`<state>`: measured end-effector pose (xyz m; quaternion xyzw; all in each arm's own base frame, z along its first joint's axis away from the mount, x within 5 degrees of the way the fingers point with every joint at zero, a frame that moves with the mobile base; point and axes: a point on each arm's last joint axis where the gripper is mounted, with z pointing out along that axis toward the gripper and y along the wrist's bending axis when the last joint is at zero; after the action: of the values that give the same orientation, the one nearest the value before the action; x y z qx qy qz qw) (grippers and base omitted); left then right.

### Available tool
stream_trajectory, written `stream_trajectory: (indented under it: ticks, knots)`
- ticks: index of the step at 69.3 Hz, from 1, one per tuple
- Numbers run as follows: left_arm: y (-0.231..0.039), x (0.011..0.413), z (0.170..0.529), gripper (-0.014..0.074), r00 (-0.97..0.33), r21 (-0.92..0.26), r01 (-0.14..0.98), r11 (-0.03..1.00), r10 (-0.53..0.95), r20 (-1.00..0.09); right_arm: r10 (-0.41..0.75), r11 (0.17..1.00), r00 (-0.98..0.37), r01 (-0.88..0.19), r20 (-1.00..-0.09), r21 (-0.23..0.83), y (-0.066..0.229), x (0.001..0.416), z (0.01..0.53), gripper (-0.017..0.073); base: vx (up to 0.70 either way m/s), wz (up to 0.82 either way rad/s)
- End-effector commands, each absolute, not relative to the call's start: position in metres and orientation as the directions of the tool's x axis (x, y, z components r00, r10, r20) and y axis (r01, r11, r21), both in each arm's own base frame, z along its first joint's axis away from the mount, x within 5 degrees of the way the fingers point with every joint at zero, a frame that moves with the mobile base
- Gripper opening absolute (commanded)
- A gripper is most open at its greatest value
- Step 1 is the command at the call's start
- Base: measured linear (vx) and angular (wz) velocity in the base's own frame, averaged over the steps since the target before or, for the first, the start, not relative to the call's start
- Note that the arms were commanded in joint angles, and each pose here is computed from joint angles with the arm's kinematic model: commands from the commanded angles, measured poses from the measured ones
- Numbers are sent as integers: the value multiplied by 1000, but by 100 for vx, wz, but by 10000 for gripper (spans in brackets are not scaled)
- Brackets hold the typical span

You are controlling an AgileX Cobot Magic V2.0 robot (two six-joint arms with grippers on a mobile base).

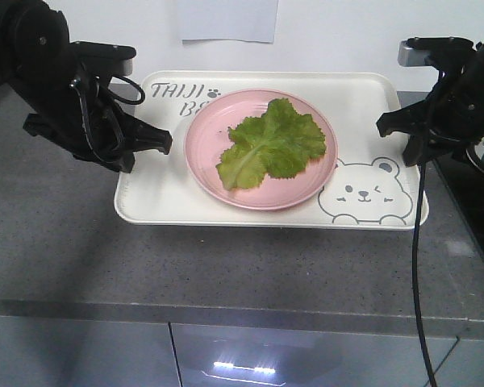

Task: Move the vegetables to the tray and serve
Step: 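Approach another counter holding the tray with both grippers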

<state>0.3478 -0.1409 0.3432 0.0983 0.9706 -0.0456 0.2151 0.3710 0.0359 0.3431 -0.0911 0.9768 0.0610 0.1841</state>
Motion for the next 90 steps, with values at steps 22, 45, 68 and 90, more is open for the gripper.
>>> stream_trajectory:
  ticks: [22, 45, 68, 90]
  knots:
    - [-143, 340, 376, -6, -814, -80, 250, 965, 164, -557, -188, 964, -882, -251, -431, 92, 39, 357, 371, -6, 6, -1]
    - [-143, 340, 376, -6, -814, -80, 250, 965, 164, -557, -188, 964, -882, -251, -431, 92, 39, 357, 371, -6, 8, -7]
    - [-143, 340, 376, -6, -814, -80, 250, 965, 164, -557, -188, 964, -882, -251, -431, 92, 39, 357, 371, -6, 8, -6]
    - [-143, 340, 376, -6, -814, -80, 250, 965, 164, -557, -188, 964, -882, -251, -431, 92, 39, 357, 371, -6, 7, -3]
